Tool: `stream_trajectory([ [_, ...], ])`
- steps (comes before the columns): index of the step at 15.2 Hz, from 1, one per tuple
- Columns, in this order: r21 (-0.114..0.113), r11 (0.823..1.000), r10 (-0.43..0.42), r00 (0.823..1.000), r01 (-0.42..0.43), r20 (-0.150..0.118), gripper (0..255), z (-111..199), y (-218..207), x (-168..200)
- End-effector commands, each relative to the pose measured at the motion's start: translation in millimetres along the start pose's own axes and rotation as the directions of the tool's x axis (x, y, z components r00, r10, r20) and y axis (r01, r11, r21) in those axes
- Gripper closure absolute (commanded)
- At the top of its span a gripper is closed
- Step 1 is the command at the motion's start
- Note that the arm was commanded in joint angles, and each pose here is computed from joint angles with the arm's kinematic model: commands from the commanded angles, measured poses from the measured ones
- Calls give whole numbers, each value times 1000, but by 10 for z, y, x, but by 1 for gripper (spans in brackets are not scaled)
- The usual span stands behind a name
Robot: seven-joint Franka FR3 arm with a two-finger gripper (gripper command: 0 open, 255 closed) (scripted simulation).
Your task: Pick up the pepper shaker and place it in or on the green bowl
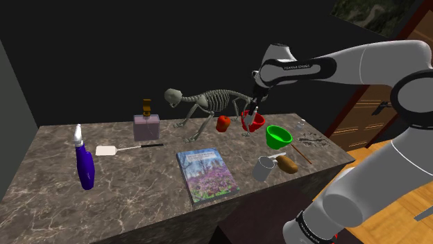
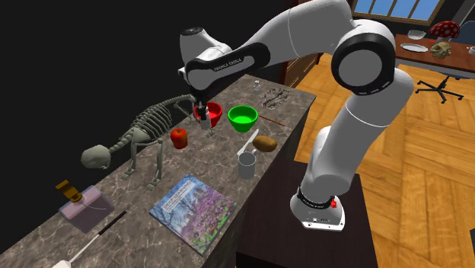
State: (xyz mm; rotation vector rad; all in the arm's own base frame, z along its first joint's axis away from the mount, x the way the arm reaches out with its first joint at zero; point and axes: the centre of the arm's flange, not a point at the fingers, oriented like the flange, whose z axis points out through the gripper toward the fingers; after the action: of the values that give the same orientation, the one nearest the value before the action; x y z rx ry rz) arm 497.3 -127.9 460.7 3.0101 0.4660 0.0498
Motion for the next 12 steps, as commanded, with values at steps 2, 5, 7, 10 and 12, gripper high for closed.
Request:
stream_trajectory([
  [2, 0, 1000, -2, 1000, 2, 0, 255, -14, 273, -269],
  [5, 0, 1000, -2, 1000, 2, 0, 255, -21, 564, -537],
  [7, 0, 1000, -2, 1000, 2, 0, 255, -26, 759, -715],
  [10, 0, 1000, -2, 1000, 2, 0, 255, -33, 1050, -983],
  [12, 0, 1000, -2, 1000, 2, 0, 255, -37, 1245, -1162],
])
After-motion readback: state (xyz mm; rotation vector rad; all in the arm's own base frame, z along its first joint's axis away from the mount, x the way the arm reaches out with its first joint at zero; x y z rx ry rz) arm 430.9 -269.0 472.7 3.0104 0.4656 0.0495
